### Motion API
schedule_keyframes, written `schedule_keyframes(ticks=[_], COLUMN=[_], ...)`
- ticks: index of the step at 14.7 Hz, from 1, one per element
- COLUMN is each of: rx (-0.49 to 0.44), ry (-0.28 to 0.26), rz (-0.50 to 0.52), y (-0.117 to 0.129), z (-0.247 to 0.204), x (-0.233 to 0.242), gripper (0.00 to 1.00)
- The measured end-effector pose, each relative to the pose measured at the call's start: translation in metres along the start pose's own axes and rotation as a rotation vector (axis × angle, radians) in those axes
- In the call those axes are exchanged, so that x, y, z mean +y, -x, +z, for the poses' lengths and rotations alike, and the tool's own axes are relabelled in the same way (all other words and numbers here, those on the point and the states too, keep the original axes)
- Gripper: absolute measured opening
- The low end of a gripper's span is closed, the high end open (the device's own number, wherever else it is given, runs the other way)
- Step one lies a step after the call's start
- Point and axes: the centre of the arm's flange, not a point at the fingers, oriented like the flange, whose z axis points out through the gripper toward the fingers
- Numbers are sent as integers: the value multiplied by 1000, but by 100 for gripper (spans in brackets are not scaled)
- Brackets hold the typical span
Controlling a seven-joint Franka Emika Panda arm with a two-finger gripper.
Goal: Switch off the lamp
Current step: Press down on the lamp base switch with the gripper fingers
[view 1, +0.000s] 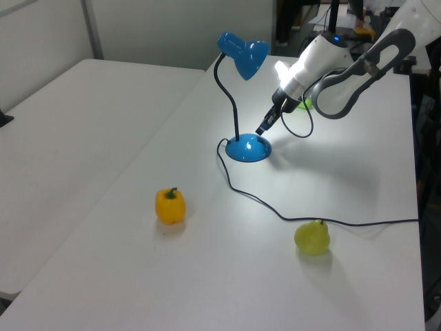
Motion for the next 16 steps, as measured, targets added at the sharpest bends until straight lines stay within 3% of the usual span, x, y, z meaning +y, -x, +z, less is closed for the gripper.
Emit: schedule_keyframes(ticks=[16], rx=[-13], ry=[-8], rz=[-9], y=[4], z=[7], x=[-7], gripper=[1])
